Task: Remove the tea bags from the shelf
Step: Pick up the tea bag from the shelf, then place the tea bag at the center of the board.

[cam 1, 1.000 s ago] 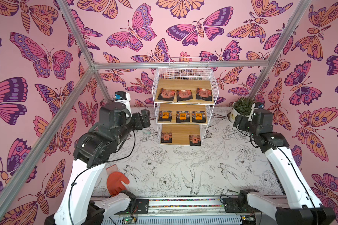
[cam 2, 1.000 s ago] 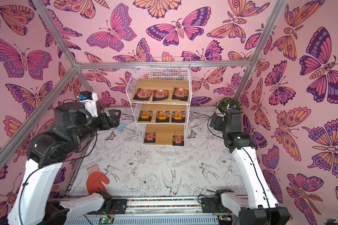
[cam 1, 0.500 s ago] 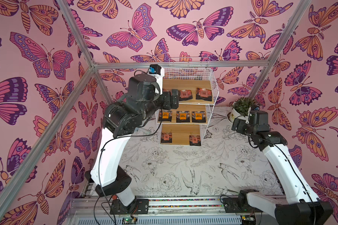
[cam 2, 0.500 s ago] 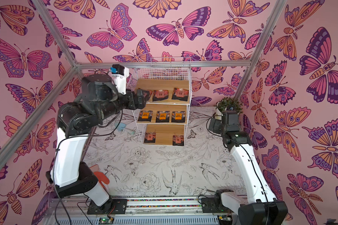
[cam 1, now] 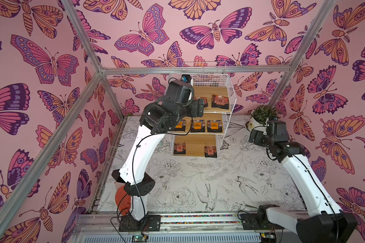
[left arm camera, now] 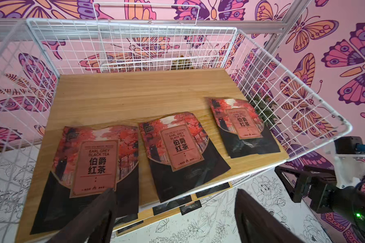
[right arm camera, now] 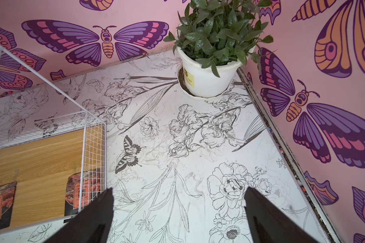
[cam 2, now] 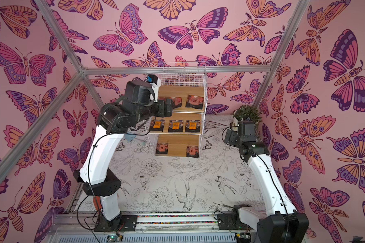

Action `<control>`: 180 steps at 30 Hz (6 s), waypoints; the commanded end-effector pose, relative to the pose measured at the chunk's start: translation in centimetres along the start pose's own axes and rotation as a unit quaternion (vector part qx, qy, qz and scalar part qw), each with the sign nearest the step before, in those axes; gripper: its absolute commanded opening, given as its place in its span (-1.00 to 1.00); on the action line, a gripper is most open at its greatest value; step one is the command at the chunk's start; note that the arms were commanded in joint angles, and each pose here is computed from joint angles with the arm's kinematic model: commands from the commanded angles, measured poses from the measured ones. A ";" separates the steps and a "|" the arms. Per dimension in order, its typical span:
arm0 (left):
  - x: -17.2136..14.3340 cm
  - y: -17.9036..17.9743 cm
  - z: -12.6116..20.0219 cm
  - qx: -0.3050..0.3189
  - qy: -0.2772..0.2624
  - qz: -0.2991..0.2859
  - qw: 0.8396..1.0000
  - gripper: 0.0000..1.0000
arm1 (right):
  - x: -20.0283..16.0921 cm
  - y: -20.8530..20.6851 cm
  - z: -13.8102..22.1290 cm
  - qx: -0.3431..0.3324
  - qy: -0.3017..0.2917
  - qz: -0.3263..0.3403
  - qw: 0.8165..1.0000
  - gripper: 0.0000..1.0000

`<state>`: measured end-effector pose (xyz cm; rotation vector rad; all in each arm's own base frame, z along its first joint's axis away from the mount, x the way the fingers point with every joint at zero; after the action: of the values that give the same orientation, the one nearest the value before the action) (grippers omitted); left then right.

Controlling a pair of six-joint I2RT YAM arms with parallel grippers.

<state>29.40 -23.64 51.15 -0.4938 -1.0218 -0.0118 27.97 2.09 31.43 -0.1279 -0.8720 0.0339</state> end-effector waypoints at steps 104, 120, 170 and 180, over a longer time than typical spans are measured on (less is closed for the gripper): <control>-4.4 -1.8 -9.0 0.050 0.036 -0.047 0.997 -0.58 | -0.9 -0.1 -0.6 -0.018 0.012 -0.003 1.000 0.98; -1.6 -3.7 -5.5 -0.038 -0.014 -0.027 0.999 -1.00 | -0.9 -0.1 -0.6 -0.018 0.010 -0.003 1.000 0.98; -25.3 30.7 -5.1 0.397 0.222 0.206 0.867 -1.00 | 1.5 0.7 -2.8 0.002 0.015 0.007 1.000 0.98; -26.4 32.4 -7.4 0.400 0.253 0.206 0.857 -0.09 | 2.4 0.4 -2.0 -0.009 0.010 0.010 1.000 0.98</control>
<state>28.30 -3.25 12.99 0.1115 -0.2912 0.6366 31.05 2.49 30.81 -0.1346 -0.8408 0.0411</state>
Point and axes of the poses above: each gripper's point midway between its finger pads, its own z axis back along the fingers, its own y axis along the line the jaws close on, x = y × z, the point moved 9 cm from there along z, back along the fingers, and after that the axes turned 15 degrees about z, right-handed, at the moved point
